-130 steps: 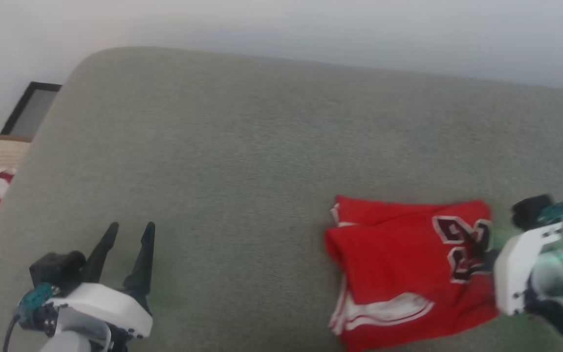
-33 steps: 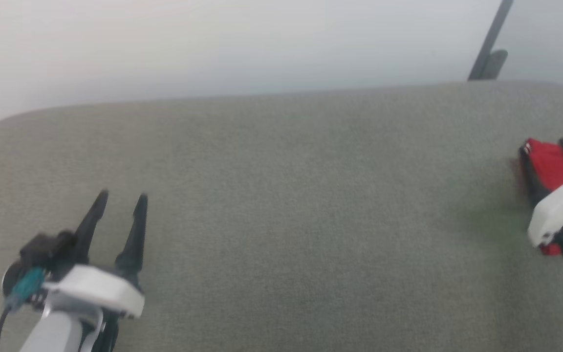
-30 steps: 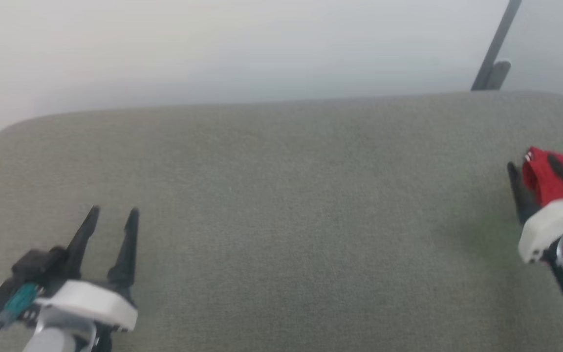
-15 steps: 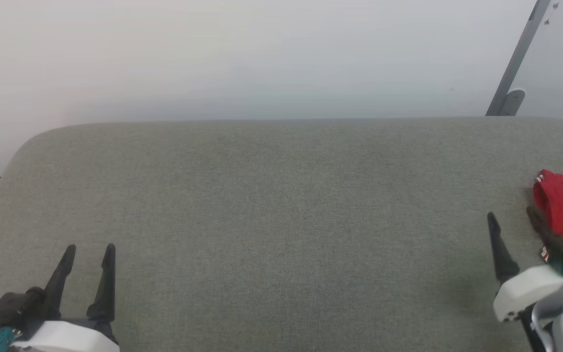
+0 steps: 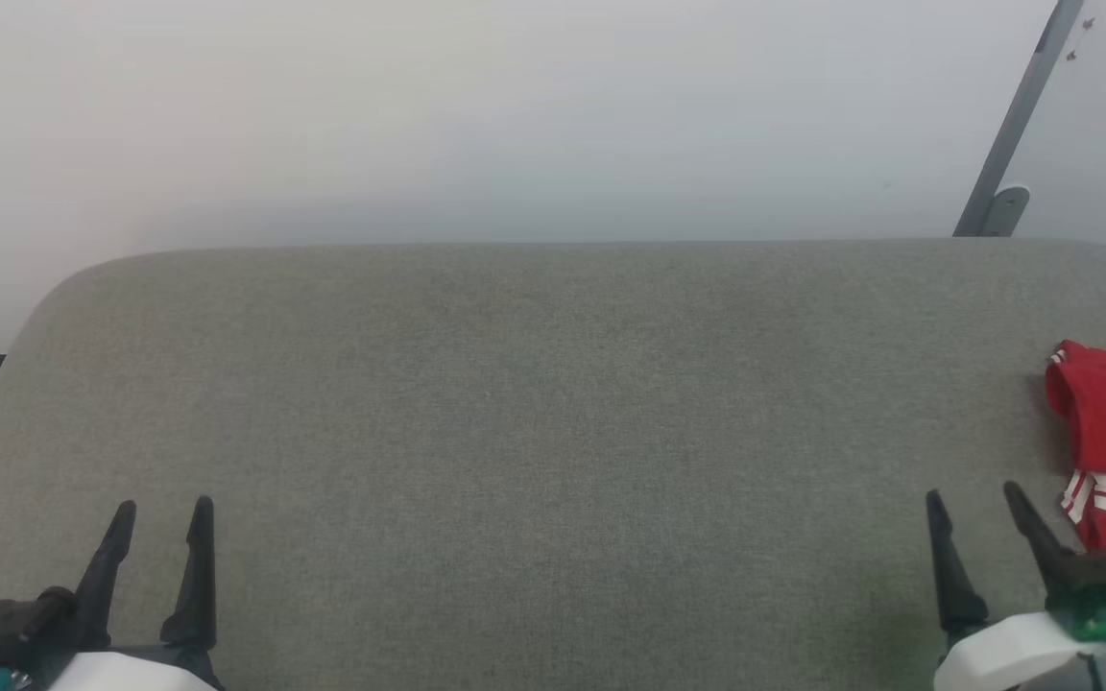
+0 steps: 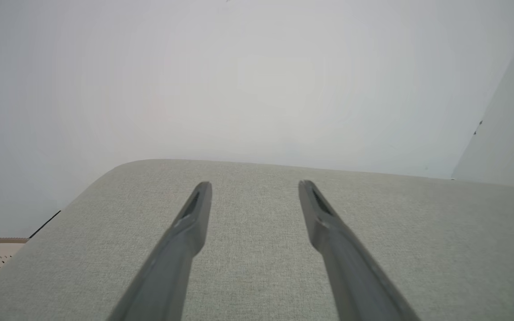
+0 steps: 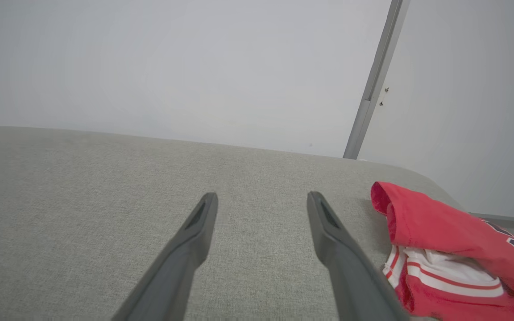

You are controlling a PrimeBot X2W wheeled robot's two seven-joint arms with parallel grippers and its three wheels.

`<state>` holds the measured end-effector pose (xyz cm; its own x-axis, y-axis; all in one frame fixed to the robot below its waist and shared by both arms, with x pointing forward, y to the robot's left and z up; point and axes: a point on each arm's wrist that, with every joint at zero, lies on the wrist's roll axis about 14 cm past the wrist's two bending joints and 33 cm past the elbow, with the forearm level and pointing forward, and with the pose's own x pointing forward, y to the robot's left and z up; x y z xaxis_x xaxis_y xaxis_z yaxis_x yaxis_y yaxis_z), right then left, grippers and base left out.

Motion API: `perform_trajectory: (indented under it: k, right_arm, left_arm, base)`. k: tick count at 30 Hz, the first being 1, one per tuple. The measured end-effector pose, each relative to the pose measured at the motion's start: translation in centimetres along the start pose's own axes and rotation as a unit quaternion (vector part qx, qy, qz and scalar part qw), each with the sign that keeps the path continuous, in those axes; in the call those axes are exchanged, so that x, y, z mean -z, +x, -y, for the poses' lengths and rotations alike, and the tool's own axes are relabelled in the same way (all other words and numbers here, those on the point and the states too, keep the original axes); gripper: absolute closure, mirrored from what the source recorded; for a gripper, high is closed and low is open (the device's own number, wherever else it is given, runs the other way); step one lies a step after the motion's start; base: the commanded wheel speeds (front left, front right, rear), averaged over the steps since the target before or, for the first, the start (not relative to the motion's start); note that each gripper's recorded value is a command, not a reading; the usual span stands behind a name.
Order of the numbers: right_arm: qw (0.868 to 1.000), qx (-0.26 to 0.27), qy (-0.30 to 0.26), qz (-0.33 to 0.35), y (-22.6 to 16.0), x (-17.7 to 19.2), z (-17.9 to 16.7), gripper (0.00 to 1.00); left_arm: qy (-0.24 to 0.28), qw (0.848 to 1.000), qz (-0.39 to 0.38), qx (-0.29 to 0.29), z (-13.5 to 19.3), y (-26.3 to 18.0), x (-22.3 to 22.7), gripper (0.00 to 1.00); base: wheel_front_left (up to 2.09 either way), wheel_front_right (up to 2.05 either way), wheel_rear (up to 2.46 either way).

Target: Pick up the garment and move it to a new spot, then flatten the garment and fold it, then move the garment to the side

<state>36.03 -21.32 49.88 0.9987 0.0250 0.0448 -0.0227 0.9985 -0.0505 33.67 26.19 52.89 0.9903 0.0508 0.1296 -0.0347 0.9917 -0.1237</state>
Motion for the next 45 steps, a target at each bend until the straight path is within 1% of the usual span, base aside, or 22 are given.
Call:
perform_trajectory:
  k: [7, 20, 21, 27, 35, 45]
  right_arm:
    - [1.000, 0.002, 0.003, -0.006, -0.9, 0.5, -0.4, 0.00]
    - [1.000, 0.003, -0.002, -0.007, -1.0, 0.5, -0.4, 0.00]
    - [1.000, 0.003, -0.002, -0.007, -1.0, 0.5, -0.4, 1.00]
    - [0.999, 0.004, 0.010, -0.049, -2.1, 3.0, -0.7, 1.00]
    - [0.994, 0.030, 0.091, -0.060, -2.0, 3.4, 0.0, 1.00]
    - [0.979, 0.048, 0.188, -0.056, -1.5, 3.1, 0.1, 1.00]
  left_arm:
    - [-0.007, 1.000, -0.001, -0.003, 0.1, -0.1, 0.3, 0.00]
    - [-0.011, 1.000, 0.001, -0.002, 0.4, 0.1, 0.3, 0.00]
    - [-0.012, 1.000, 0.003, -0.003, 0.4, 0.1, 0.2, 1.00]
    - [-0.037, 0.999, -0.033, -0.014, 0.8, -0.8, 2.8, 1.00]
    - [-0.102, 0.993, -0.049, -0.033, 0.7, -0.8, 3.6, 1.00]
    - [-0.188, 0.980, -0.053, -0.049, 1.0, -0.2, 3.8, 1.00]
  base:
    - [0.00, 0.00, 0.00]
    - [0.00, 0.00, 0.00]
    - [0.00, 0.00, 0.00]
    - [0.00, 0.00, 0.00]
    - [0.00, 0.00, 0.00]
    - [0.00, 0.00, 0.00]
